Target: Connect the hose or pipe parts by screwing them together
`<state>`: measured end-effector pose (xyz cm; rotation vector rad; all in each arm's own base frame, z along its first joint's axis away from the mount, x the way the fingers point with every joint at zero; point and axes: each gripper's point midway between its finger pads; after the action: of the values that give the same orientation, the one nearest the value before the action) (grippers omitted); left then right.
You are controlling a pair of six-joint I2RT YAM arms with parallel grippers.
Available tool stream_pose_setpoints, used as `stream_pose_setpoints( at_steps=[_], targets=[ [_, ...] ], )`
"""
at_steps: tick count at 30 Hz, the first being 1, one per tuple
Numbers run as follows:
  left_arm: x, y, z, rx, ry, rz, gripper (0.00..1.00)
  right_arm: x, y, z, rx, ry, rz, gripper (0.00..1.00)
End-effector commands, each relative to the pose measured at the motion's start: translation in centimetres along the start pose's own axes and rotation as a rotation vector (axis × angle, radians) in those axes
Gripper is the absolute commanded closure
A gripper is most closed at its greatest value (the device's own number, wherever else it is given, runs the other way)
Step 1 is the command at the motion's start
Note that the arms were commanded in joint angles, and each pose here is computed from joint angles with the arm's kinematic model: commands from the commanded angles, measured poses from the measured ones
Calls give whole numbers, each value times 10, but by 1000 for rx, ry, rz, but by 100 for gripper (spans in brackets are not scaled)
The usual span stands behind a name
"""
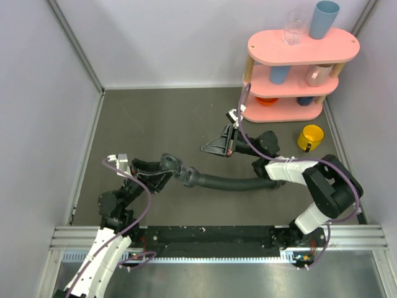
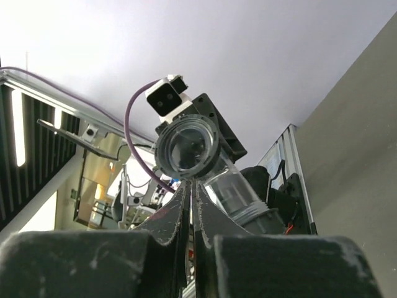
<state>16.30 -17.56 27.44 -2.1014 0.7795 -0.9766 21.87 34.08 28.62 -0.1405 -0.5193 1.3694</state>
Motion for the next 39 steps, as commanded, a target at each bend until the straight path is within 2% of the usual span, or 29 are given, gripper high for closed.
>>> stream_pose_setpoints(
  at_steps=[1, 3, 4, 5, 6, 8, 9, 10, 11, 12, 13, 14, 15, 18, 22, 26, 27, 29, 31, 33, 34, 35, 37, 39],
  targets=[
    [-1, -3, 10, 21, -45, -32, 68, -6, -7, 61, -265, -231, -55, 100],
    [-1, -3, 13, 23, -53, -31, 75, -8, -9, 56, -314, -218, -66, 100],
    [0, -1, 15, 20, -62, -23, 85, -11, -8, 52, -330, -199, -69, 100],
    [0, -2, 18, 16, -79, -27, 88, -12, -10, 41, -316, -155, -74, 97],
    [0, 1, 23, -2, -105, -14, 99, -15, -10, 38, -380, -131, -88, 87],
    [1, -3, 28, -11, -138, -24, 100, -17, -11, 16, -478, -26, -88, 74],
    [2, -4, 31, -24, -156, -33, 100, -20, -13, 6, -503, 41, -109, 61],
    [1, -4, 36, -69, -195, -29, 100, -23, -15, 15, -582, 66, -122, 57],
    [1, -10, 42, -87, -237, -59, 100, -32, -21, -19, -687, 245, -117, 52],
    [0, -11, 46, -107, -266, -65, 100, -32, -14, -24, -761, 308, -100, 37],
    [0, -14, 46, -131, -281, -75, 100, -36, -17, -10, -876, 342, -125, 30],
    [0, -17, 47, -139, -295, -95, 100, -45, -23, -20, -1057, 448, -128, 23],
    [0, -21, 44, -144, -292, -113, 100, -49, -18, -23, -1120, 482, -106, 16],
    [-1, -29, 42, -171, -300, -153, 100, -51, 0, -8, -1334, 455, -105, 4],
    [-1, -32, 40, -215, -301, -167, 100, -41, 37, 4, -1526, 374, -81, 1],
    [-1, -32, 41, -228, -310, -169, 100, -27, 53, -5, -1669, 419, -39, 1],
    [-1, -32, 41, -233, -314, -168, 100, -23, 59, -19, -1687, 443, 2, 1],
    [-1, -35, 39, -228, -310, -172, 100, -12, 63, -12, -1763, 455, -27, 1],
    [-1, -35, 39, -227, -320, -167, 100, -2, 73, -26, -1836, 473, 28, 1],
    [-1, -36, 39, -227, -323, -166, 100, 10, 77, -22, -1875, 485, 3, 1],
    [-1, -35, 39, -229, -325, -163, 100, 14, 83, -35, -1930, 507, 47, 1],
    [-1, -35, 39, -229, -325, -165, 100, 19, 76, -25, -1944, 531, -28, 1],
    [-1, -36, 38, -233, -326, -167, 100, 24, 83, -37, -2008, 554, 1, 1],
    [-1, -39, 36, -230, -325, -173, 100, 30, 79, -34, -2023, 591, -40, 1]
  ],
)
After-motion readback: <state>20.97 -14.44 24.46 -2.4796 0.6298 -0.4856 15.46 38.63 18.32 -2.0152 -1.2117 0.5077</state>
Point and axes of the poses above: each gripper's point midway between its finger pads, its own x axis out along the fingers, its own z axis along the line the jaws close on, y = z × x, and after that the axes turned 1 degree about -x, right-handed
